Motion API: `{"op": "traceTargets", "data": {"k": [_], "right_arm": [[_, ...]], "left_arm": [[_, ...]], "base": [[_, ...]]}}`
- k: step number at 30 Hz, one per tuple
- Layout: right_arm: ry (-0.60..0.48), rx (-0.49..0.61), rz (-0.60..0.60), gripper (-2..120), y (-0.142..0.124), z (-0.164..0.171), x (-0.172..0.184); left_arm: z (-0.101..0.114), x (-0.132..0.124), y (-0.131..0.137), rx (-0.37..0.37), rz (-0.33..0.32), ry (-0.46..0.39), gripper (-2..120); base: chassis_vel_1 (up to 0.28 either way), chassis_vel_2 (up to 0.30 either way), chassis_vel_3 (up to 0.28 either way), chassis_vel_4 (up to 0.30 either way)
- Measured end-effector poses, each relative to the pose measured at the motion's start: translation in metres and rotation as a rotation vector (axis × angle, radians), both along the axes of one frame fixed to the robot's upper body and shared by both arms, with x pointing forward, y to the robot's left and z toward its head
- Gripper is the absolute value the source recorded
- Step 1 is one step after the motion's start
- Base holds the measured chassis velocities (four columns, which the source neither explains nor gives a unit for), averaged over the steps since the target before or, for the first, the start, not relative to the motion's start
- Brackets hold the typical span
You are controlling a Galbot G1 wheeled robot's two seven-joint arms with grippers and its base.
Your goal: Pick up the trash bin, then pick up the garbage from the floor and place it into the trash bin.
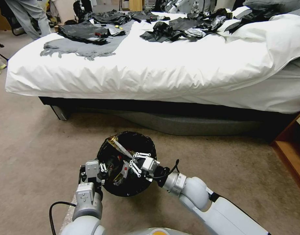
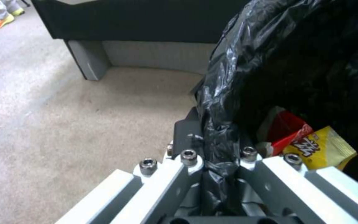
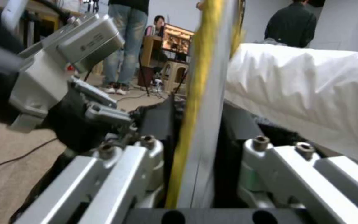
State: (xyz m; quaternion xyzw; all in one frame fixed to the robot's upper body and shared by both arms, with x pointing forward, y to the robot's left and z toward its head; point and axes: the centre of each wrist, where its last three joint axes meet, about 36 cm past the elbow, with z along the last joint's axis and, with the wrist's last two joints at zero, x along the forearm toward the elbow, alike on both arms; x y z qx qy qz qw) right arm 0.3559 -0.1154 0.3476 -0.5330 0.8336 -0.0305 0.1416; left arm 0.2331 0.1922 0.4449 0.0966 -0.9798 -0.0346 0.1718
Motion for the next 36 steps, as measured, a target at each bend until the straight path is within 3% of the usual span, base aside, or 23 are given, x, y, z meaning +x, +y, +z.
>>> {"op": "traceTargets", "data": {"k": [4,6,8,10,13,16,24,29,32,33,36], "right_arm": [[0.002,-0.007,0.001,32,-0.002,-0.002,-0.002],[0.004,-0.019,0.002,44,-0.006,-0.005,-0.008],[0.004,-0.020,0.001,45,-0.007,-0.005,-0.008],[0.004,-0.029,-0.001,61,-0.013,-0.007,-0.013],[0.001,-0.034,-0.002,66,-0.016,-0.007,-0.015],[-0.006,-0.042,-0.004,83,-0.023,-0.004,-0.017],[-0.024,-0.031,-0.008,103,-0.028,0.005,-0.019],[-0.093,0.047,-0.043,112,-0.019,0.035,-0.017],[-0.162,0.186,-0.147,114,-0.007,0.082,-0.011],[-0.162,0.186,-0.147,114,-0.007,0.082,-0.011],[-0.140,0.263,-0.300,114,-0.012,0.109,-0.020]], "left_arm": [[0.000,0.000,0.000,0.001,0.001,-0.001,1],[0.001,0.000,0.001,0.002,0.002,-0.004,1],[0.001,0.000,0.001,0.002,0.002,-0.004,1],[0.001,0.001,0.001,0.004,0.001,-0.009,1],[0.001,0.002,0.001,0.005,0.000,-0.009,1],[-0.003,0.005,0.002,0.010,-0.002,-0.007,1],[-0.008,0.007,0.004,0.018,-0.001,0.003,1],[-0.013,0.006,0.005,0.032,0.004,0.012,1],[-0.015,0.018,0.005,0.012,0.002,0.007,1],[-0.015,0.018,0.005,0.012,0.002,0.007,1],[-0.014,0.010,0.010,0.014,-0.029,0.030,1]], "base": [[0.000,0.000,0.000,0.000],[0.000,0.000,0.000,0.000],[0.000,0.000,0.000,0.000],[0.000,0.000,0.000,0.000],[0.000,0.000,0.000,0.000],[0.000,0.000,0.000,0.000],[0.000,0.000,0.000,0.000],[0.000,0.000,0.000,0.000],[0.000,0.000,0.000,0.000],[0.000,0.000,0.000,0.000],[0.000,0.000,0.000,0.000]]}}
